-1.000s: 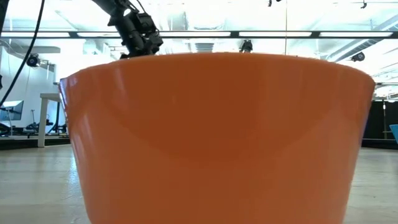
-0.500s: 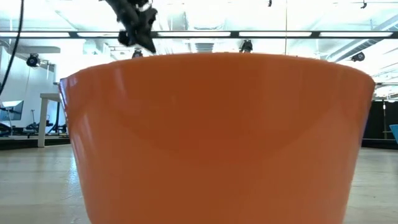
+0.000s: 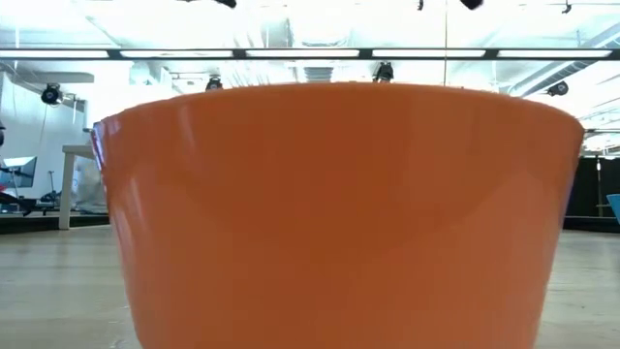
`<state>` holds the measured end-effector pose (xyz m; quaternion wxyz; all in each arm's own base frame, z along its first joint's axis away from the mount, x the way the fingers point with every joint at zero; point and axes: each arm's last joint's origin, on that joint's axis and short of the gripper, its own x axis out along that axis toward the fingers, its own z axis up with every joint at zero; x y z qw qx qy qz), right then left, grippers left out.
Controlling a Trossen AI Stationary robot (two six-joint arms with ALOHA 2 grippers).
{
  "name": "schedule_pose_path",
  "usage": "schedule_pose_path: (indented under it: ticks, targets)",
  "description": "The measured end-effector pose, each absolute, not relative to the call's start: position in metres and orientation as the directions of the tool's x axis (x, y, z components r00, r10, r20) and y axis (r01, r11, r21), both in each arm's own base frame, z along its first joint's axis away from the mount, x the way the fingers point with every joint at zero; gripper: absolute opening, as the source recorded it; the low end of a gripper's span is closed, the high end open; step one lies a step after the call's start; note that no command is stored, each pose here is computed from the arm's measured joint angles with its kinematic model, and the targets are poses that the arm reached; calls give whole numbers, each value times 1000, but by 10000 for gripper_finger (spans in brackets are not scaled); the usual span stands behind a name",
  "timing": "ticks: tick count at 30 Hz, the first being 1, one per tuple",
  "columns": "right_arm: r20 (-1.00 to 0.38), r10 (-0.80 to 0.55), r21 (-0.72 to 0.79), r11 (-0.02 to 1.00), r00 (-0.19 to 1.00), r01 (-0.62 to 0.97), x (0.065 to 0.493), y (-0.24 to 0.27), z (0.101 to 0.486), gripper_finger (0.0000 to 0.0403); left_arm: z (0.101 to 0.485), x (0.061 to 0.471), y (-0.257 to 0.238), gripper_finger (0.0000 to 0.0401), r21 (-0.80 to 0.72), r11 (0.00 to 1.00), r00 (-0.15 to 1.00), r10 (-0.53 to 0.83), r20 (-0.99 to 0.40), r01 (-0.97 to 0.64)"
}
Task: Pick & Place Mini bowls
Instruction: Stack the blue bowl on top of the blue bowl on the shelf
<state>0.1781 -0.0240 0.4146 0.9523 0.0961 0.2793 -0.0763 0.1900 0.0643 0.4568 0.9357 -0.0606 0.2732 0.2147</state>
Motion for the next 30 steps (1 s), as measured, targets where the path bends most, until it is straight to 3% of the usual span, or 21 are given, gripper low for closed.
schedule_pose_path:
  ticks: [12, 19, 30]
  targets:
    - [-869, 172, 401, 795, 464, 456, 171, 11, 371, 8, 450, 182, 14, 0, 54, 938, 793, 318, -519, -341]
    - [-925, 239, 374, 719, 297, 586, 178, 44, 346, 8, 446, 174, 0, 0, 52, 963, 820, 253, -513, -264]
    - [-962, 232, 257, 606, 142, 753, 192, 64, 311, 9, 454, 155, -3, 0, 49, 971, 857, 229, -461, -233]
